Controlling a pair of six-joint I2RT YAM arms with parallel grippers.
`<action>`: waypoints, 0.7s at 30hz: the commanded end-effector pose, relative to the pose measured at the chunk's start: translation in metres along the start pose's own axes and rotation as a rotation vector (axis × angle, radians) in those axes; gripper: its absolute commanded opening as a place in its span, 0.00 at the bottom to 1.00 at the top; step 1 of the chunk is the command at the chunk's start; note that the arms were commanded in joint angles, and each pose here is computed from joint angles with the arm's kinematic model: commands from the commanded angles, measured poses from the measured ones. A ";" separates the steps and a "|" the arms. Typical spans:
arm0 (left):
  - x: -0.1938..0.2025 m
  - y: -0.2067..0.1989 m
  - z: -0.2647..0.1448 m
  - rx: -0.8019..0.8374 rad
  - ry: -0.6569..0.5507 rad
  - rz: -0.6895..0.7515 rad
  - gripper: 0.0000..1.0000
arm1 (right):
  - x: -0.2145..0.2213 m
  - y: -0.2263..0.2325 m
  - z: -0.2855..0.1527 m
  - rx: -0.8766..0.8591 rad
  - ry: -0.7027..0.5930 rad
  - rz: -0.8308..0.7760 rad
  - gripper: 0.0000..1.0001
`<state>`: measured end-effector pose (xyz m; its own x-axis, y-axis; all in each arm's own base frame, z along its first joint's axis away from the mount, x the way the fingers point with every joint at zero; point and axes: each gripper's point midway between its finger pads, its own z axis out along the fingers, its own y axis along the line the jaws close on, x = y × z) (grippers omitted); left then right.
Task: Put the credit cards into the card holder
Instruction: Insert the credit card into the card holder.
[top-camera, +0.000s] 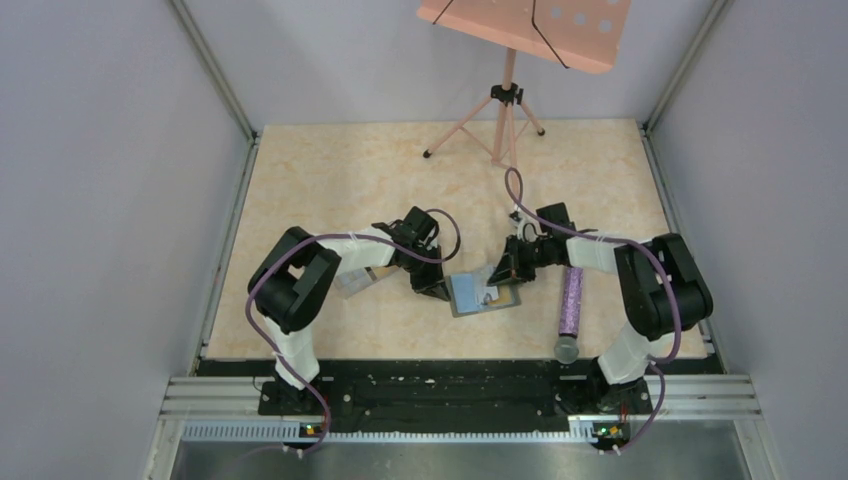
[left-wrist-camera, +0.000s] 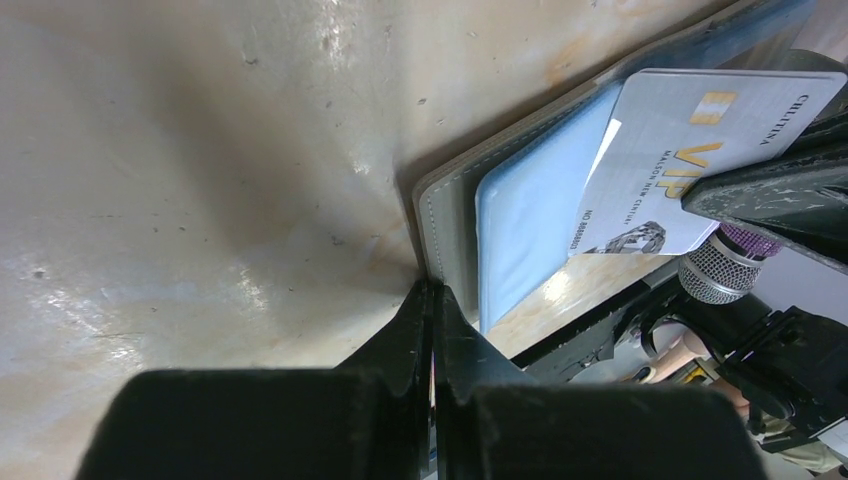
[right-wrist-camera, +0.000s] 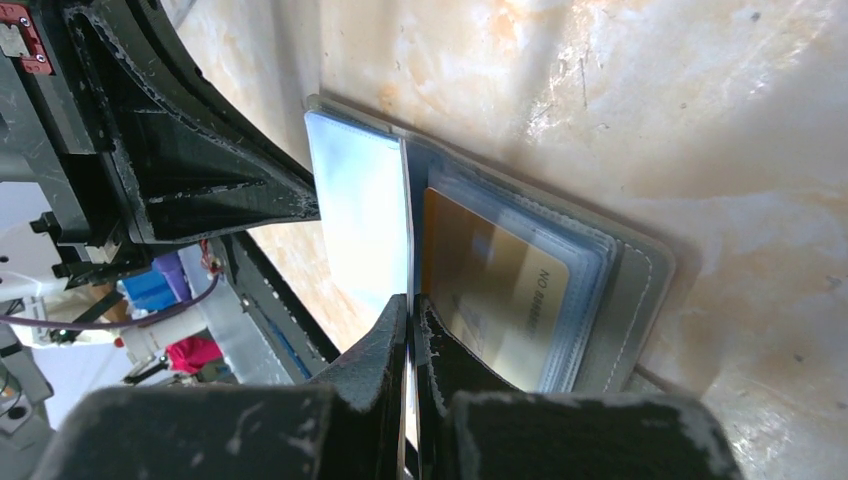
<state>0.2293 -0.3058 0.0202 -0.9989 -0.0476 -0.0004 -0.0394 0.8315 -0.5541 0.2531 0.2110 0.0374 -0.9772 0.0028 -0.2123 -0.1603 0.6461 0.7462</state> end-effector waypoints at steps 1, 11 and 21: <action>-0.001 0.005 0.008 -0.025 0.003 0.002 0.00 | 0.001 -0.002 0.004 -0.029 0.009 0.009 0.00; 0.000 0.005 0.010 -0.024 0.012 -0.001 0.00 | 0.012 -0.005 0.004 -0.032 0.034 0.035 0.00; 0.000 0.006 0.010 -0.025 0.014 -0.001 0.00 | 0.009 -0.010 -0.003 0.012 0.019 0.058 0.00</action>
<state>0.2280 -0.3075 0.0202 -0.9991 -0.0417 0.0125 -0.0415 0.8263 -0.5617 0.2447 0.2099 0.0330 -0.9877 0.0132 -0.1555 -0.1132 0.6254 0.7721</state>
